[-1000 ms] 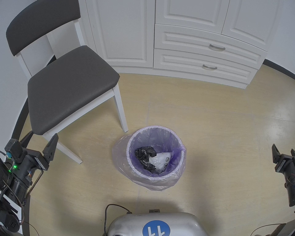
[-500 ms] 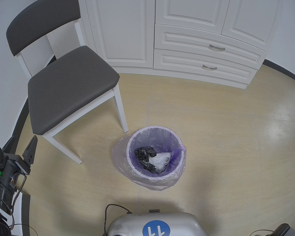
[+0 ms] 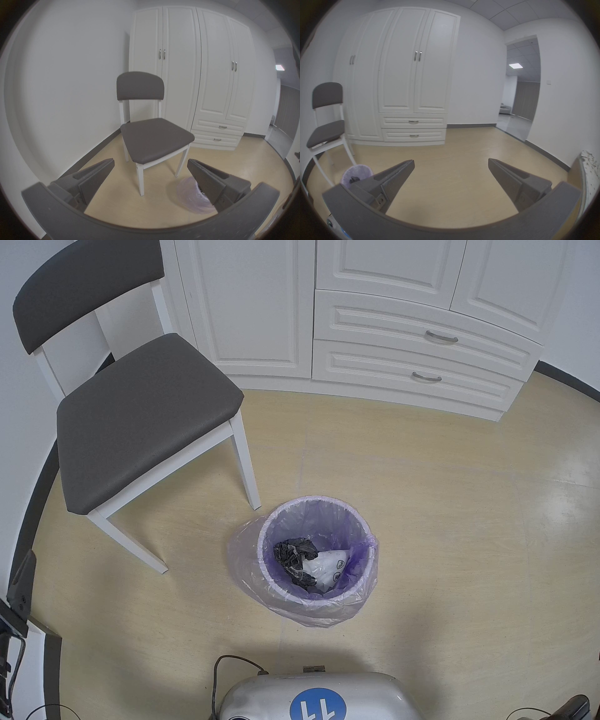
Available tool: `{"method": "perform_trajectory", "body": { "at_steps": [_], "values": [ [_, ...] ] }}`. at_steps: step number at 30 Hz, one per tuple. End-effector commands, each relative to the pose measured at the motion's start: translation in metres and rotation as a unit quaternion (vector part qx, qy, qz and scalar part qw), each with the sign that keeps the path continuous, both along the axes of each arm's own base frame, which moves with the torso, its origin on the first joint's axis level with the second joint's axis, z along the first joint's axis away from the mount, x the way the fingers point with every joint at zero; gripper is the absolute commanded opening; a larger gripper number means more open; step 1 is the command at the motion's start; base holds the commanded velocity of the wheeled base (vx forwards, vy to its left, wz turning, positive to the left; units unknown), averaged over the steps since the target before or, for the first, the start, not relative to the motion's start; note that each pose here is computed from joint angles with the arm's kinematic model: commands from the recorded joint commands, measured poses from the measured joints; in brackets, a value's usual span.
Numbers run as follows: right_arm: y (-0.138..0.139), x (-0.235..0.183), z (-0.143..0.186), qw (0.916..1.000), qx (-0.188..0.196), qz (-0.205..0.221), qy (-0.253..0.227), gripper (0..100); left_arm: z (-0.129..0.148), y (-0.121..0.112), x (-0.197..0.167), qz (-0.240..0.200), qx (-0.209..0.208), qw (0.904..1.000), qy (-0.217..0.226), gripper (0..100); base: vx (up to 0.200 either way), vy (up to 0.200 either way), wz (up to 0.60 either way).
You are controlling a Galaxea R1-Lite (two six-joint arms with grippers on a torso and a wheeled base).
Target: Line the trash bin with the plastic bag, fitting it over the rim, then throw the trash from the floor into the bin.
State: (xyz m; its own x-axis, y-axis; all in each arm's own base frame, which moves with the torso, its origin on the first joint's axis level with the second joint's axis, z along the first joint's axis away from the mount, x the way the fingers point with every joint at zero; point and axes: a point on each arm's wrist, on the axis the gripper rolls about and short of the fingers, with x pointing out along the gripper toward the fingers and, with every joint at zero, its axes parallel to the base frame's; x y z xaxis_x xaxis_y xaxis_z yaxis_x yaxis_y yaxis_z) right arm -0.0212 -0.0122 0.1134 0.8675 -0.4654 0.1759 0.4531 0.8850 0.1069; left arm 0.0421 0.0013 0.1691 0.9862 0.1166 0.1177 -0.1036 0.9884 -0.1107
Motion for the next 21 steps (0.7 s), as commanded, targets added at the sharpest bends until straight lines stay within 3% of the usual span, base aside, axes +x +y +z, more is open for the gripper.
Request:
{"method": "perform_trajectory", "body": {
  "at_steps": [1,6,11,15,21],
  "values": [
    [0.003,-0.007,-0.013,0.9989,-0.007,0.038,-0.028,100,0.001,0.002,-0.035,0.004,-0.007,0.9974,-0.072,100,0.000,0.000,0.00],
    [0.005,-0.005,-0.016,0.9956,-0.008,0.092,-0.014,100,-0.006,0.004,-0.055,0.005,-0.007,0.9971,-0.076,100,0.000,0.000,0.00],
    [0.008,-0.002,-0.032,0.9857,-0.005,0.155,0.067,100,-0.007,0.005,-0.078,0.007,-0.006,0.9965,-0.083,100,0.000,0.000,0.00],
    [0.010,-0.002,-0.031,0.9773,0.011,0.205,0.055,100,-0.008,0.005,-0.088,0.017,-0.005,0.9959,-0.089,100,0.000,0.000,0.00],
    [0.012,-0.002,-0.032,0.9671,-0.009,0.246,0.066,100,-0.015,0.003,-0.095,0.026,-0.002,0.9954,-0.092,100,0.000,0.000,0.00]
  ]
}}
